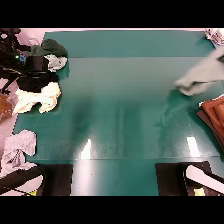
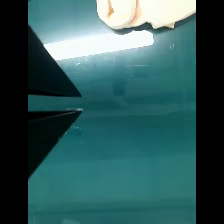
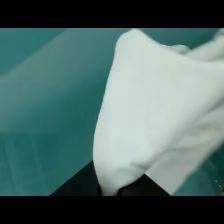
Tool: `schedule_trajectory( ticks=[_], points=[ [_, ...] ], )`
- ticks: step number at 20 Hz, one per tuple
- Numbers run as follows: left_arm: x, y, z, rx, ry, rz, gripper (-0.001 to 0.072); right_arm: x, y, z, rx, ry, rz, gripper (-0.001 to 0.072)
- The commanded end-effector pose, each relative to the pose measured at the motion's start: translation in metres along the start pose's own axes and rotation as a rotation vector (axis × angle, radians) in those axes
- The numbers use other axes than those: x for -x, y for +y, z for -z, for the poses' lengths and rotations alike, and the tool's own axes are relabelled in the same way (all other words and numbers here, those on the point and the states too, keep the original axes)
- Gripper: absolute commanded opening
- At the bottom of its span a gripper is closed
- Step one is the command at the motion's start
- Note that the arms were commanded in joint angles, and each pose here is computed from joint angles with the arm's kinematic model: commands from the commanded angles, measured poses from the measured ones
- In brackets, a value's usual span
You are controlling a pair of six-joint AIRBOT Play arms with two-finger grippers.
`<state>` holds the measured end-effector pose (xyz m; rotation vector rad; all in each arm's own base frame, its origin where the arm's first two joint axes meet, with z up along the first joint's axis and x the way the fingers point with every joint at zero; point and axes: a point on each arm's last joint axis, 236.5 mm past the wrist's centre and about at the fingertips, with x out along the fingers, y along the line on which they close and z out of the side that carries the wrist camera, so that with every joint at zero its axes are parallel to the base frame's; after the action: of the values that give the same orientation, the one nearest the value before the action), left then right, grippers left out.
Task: Fold the shirts.
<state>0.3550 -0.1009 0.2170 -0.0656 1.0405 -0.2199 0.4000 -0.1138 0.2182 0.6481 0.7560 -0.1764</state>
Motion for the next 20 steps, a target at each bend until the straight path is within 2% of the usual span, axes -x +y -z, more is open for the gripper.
schedule_trajectory(
  ticks=[1,9,14,20],
  points=[
    [0.000,-0.008,0.003,0.009,0.011,0.035,0.0115,0.040,-0.052,-0.036,-0.093,-0.059,0.036,0.0017],
    [0.000,-0.009,0.002,0.032,0.010,0.036,0.0115,0.090,-0.102,-0.071,-0.114,-0.051,0.133,0.0017],
    [0.000,-0.009,0.002,0.040,0.010,0.036,0.0115,0.105,-0.177,-0.002,-0.334,0.161,0.353,0.0019],
    [0.000,-0.010,0.001,0.040,0.004,0.040,0.0115,0.133,-0.229,0.053,-0.541,0.207,0.537,0.0020]
  ],
)
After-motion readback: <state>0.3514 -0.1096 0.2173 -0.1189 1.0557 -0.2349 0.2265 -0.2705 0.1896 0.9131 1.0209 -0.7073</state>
